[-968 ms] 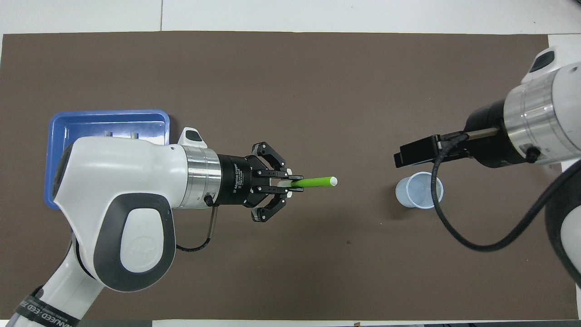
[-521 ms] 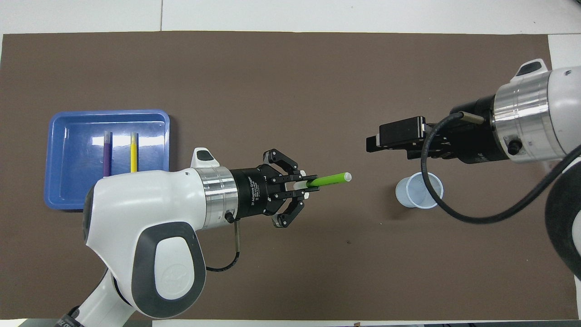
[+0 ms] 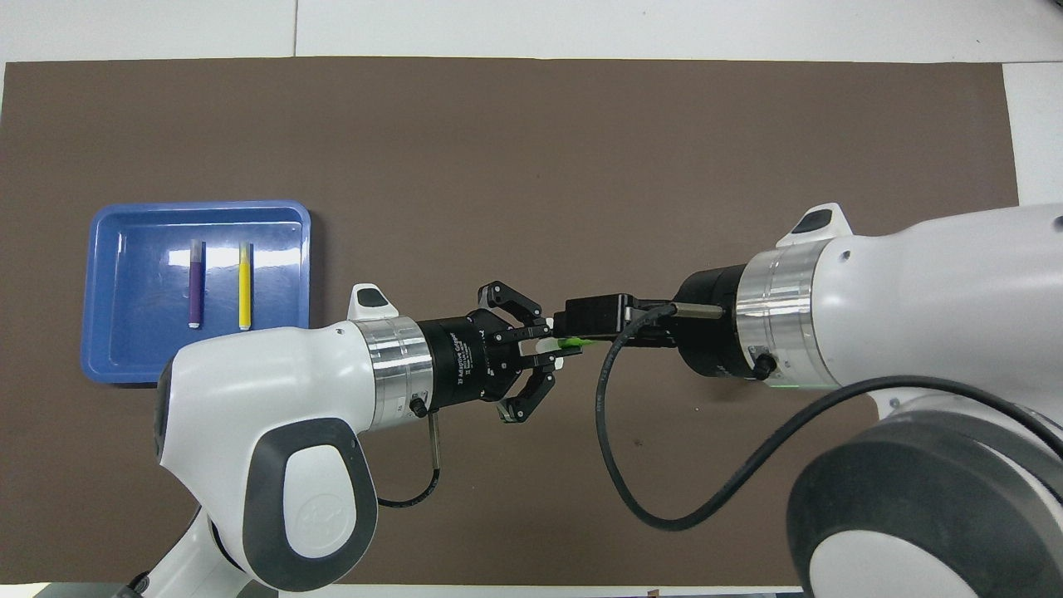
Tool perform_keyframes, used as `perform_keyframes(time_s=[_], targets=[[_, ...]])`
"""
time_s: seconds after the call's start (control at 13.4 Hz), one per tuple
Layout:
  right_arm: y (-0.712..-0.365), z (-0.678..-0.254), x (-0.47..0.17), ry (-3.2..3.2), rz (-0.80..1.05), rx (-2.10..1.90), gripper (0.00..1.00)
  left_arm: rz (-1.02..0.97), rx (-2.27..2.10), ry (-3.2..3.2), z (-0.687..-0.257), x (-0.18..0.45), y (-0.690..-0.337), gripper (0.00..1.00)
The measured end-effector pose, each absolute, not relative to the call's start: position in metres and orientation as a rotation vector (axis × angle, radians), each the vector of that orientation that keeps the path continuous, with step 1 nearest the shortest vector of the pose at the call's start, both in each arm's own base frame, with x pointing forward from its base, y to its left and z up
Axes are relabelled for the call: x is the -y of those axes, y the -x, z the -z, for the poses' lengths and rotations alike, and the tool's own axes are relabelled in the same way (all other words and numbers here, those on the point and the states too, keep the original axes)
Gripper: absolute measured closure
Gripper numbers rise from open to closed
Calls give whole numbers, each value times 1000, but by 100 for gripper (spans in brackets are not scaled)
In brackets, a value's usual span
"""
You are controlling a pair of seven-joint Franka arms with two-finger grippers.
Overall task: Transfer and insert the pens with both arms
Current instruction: 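Grasp the green pen tip with the right gripper, open the left gripper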
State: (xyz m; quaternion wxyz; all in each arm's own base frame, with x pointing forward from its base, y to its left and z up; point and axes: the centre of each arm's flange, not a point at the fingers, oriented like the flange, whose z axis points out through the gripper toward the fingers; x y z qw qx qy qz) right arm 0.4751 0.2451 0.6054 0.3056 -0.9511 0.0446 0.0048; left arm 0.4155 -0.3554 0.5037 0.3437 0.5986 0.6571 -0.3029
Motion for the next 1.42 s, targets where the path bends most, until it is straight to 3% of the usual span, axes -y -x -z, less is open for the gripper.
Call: perform_keyframes(time_s=[0.15,0.45,0.6,0.82,0.97,1.42], targets=[[-470,-604,-242,2520,-17,-121,11,792,-1710,-1548,-504,355,-416,84],[-471,-602,-239,2517,-4,-135,12,795,-1707,-1543,-506,355,-415,84],[-472,-601,-238,2518,-2,-138,26,795,-1707,-1542,-506,355,-415,84],[-475,-600,-236,2515,31,-153,31,793,-1707,-1538,-507,354,-415,84],[-477,-597,-232,2520,32,-163,54,790,-1708,-1529,-509,351,-417,84],[-477,-597,-232,2519,38,-165,57,791,-1707,-1528,-509,351,-417,84]])
